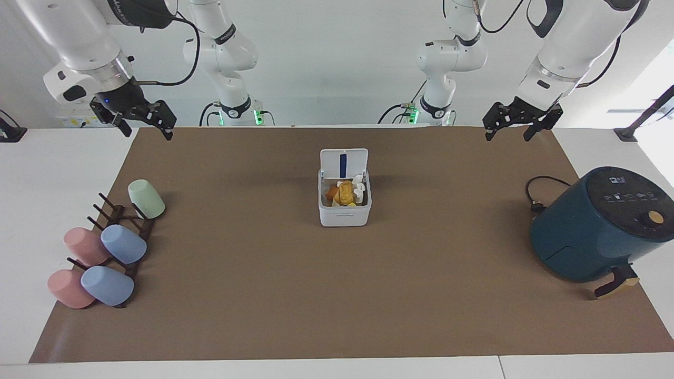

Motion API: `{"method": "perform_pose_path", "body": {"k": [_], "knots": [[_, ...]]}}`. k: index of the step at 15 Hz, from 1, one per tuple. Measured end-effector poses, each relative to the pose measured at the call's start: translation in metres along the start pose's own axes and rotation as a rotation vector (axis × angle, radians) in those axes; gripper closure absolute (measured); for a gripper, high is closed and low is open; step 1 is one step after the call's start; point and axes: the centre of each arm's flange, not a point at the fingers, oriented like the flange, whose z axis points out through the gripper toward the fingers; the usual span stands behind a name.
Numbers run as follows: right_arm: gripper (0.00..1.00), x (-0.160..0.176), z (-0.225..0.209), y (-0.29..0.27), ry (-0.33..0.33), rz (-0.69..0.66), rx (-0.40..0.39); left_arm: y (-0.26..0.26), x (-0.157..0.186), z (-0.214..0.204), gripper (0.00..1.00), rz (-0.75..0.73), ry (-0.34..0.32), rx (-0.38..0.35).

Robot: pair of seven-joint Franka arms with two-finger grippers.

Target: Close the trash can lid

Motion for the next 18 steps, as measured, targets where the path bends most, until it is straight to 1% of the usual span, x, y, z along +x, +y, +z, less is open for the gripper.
{"method": "perform_pose_path", "body": {"k": [11,13,14,15,16,17,18], "knots": [[0.0,0.0,0.0,-0.001,0.0,-0.001,0.0,0.002,0.0,0.002,0.0,0.004,-0.003,0.001],[0.0,0.0,0.0,-0.001,0.0,-0.001,0.0,0.009,-0.001,0.003,0.0,0.017,-0.007,0.002],[0.0,0.0,0.0,-0.001,0.0,-0.001,0.0,0.021,-0.002,0.004,0.0,0.033,-0.009,0.003],[0.0,0.0,0.0,-0.001,0.0,-0.001,0.0,0.04,-0.005,0.007,0.08,0.034,-0.014,0.007],[0.0,0.0,0.0,-0.001,0.0,-0.001,0.0,0.065,-0.01,0.011,0.2,0.025,-0.018,0.012],[0.0,0.0,0.0,-0.001,0.0,-0.001,0.0,0.094,-0.018,0.017,0.35,0.016,-0.015,0.018],[0.0,0.0,0.0,-0.001,0.0,-0.001,0.0,0.127,-0.03,0.025,0.45,0.008,-0.001,0.022]]}}
